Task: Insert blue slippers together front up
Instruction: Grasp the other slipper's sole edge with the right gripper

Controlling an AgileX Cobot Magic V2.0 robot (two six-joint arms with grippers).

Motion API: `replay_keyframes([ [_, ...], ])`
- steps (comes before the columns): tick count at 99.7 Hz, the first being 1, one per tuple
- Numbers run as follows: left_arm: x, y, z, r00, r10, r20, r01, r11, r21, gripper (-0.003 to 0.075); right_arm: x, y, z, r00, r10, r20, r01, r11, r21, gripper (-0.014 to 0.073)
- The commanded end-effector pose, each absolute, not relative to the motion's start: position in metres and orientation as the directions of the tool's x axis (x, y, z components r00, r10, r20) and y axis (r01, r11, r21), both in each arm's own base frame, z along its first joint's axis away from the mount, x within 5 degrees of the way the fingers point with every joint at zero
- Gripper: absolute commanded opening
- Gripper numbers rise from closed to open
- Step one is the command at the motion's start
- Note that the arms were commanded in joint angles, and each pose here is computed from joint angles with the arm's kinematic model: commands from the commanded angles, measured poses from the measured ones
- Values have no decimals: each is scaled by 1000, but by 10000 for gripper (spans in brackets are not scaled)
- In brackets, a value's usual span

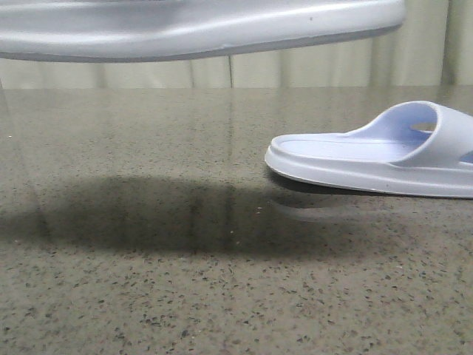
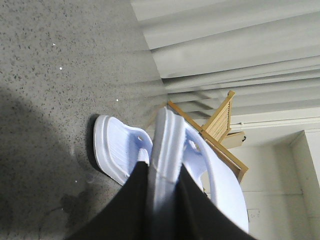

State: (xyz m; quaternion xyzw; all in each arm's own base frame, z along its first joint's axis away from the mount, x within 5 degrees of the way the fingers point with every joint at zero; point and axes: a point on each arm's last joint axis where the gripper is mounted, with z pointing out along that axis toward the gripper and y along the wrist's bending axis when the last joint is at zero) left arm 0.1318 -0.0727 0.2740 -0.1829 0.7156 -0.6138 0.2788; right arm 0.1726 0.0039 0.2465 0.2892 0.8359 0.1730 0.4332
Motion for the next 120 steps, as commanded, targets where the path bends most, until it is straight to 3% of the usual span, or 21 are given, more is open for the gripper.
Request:
replay_keyframes([
  [1,133,-73,293,-770,-622,-143,121,77,-990,16,183,2,259,-371,656,-657,299,754,585,403],
  [63,134,-72,292,-768,-625,-143,120,79,-990,16,204,1,237,-374,723,-581,377,691,617,403],
  [120,134,-72,292,-766,-627,-137,114,77,-991,16,201,6,223,-443,776,-449,473,627,618,403],
])
